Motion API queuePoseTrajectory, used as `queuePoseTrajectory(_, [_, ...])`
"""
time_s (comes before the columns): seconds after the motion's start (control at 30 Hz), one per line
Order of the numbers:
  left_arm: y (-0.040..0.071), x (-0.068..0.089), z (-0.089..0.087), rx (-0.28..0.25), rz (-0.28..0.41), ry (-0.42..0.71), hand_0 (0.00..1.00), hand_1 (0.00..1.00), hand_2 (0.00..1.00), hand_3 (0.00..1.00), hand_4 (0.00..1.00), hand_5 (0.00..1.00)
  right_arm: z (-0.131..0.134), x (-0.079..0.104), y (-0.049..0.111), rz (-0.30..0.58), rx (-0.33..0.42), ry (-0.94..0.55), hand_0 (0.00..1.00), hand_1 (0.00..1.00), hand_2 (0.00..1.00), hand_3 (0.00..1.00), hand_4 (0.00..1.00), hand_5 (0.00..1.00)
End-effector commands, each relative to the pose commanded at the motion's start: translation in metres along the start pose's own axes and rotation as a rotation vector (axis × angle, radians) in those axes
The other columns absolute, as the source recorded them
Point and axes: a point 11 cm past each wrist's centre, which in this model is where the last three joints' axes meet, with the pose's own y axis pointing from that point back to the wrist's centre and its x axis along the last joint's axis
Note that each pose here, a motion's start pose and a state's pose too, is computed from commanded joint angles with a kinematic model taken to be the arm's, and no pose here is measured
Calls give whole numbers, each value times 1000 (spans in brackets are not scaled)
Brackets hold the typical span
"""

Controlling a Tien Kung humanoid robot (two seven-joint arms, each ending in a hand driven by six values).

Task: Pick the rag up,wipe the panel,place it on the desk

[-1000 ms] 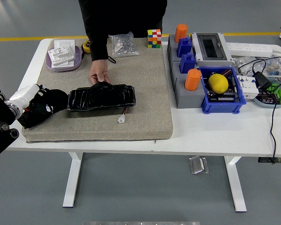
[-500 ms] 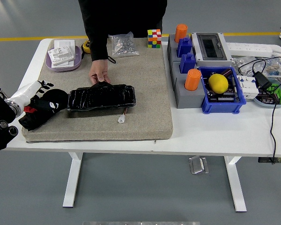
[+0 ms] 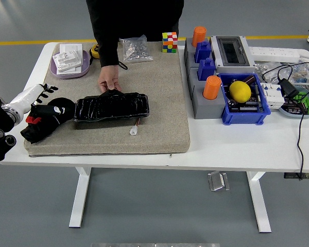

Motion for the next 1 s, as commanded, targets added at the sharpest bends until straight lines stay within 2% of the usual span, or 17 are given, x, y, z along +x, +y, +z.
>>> queuePoseTrajectory(0.13, [3, 9, 5, -21, 21, 11, 669, 823, 877, 870, 998, 519, 0, -1, 0, -1, 1, 0, 724, 586, 666, 576, 998, 414])
queuePoseTrajectory(0.27, [8, 23, 16, -65, 62, 50, 667, 817, 866, 860, 998, 541, 1, -1, 0, -2, -1, -2, 724, 585, 667, 576, 998, 413])
queuePoseTrajectory(0.47, [18, 45, 36, -162, 135, 132, 659, 802, 846, 853, 998, 555, 1, -1, 0, -3, -2, -4, 724, 586, 666, 576, 998, 413])
queuePoseTrajectory(0.57, [22, 52, 42, -208, 166, 221, 659, 802, 846, 853, 998, 555, 2, -2, 0, -5, -2, -4, 724, 586, 666, 576, 998, 413])
queuePoseTrajectory(0.6, [24, 54, 44, -227, 174, 271, 659, 802, 846, 853, 998, 555, 1, -3, 0, -5, -2, -5, 724, 586, 666, 576, 998, 413])
queuePoseTrajectory(0.63, [25, 56, 45, -239, 181, 312, 638, 762, 813, 820, 992, 539, 1, -3, 0, -5, -1, -5, 724, 586, 666, 575, 998, 414])
queuePoseTrajectory(0.7, [28, 60, 49, -276, 199, 407, 638, 762, 813, 820, 992, 539, 1, -4, 0, -6, 1, -6, 724, 586, 666, 575, 998, 414])
queuePoseTrajectory(0.8, [32, 65, 54, -318, 209, 521, 638, 762, 813, 820, 992, 539, 1, -5, -1, -8, 2, -5, 724, 586, 666, 575, 998, 414])
queuePoseTrajectory(0.87, [37, 70, 59, -365, 223, 609, 644, 753, 786, 818, 970, 519, 2, -6, -1, -9, 3, -5, 724, 586, 666, 575, 998, 413])
queuePoseTrajectory(1.0, [42, 74, 62, -411, 232, 731, 644, 753, 786, 818, 970, 519, 4, -9, -1, -14, 6, -6, 724, 586, 666, 575, 998, 413])
